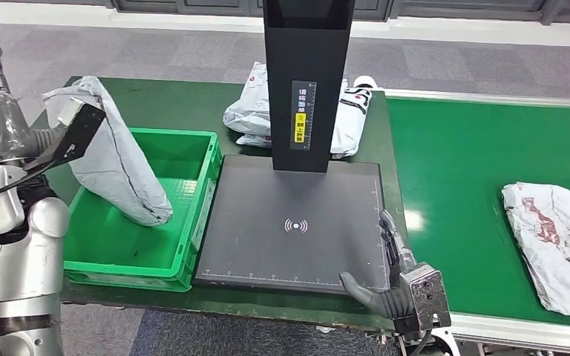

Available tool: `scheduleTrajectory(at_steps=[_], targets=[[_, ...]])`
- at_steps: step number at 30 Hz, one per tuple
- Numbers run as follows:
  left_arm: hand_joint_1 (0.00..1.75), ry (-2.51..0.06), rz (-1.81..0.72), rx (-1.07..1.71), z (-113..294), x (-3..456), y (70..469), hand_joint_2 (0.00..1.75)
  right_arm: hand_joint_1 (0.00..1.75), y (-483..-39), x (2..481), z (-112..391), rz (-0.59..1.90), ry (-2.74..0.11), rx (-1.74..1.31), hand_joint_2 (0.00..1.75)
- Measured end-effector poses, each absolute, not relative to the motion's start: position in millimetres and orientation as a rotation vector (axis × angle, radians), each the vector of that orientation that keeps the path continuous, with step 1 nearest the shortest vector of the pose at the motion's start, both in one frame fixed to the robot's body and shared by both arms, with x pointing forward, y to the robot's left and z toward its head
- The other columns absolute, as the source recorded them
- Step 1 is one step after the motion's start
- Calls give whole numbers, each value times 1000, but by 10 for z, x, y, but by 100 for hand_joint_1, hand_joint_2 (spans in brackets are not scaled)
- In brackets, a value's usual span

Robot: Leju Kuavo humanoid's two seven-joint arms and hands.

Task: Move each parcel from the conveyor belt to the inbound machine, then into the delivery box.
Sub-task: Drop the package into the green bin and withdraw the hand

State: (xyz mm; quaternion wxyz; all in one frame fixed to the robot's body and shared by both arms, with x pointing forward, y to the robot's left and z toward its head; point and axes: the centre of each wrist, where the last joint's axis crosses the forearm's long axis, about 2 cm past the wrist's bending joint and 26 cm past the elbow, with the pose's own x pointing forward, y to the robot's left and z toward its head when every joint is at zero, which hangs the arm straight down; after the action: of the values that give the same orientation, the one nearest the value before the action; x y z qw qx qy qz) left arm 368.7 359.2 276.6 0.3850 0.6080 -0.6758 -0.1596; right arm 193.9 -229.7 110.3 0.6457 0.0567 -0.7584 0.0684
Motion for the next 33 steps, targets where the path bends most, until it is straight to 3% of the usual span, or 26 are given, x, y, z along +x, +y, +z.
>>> scheduleTrajectory(at_steps=[14,30,33], targets=[[0,-1745,-812,1148,2370,3816,2692,0,0,-2392,1954,1096,158,-1721,97,175],[0,-1798,-811,1001,2301,3842,2522,0,0,-2439,1956,1090,156,-1719,75,175],[0,-1856,-742,921,2282,3796,2499,131,0,-2492,1962,1086,167,-1714,9,175]])
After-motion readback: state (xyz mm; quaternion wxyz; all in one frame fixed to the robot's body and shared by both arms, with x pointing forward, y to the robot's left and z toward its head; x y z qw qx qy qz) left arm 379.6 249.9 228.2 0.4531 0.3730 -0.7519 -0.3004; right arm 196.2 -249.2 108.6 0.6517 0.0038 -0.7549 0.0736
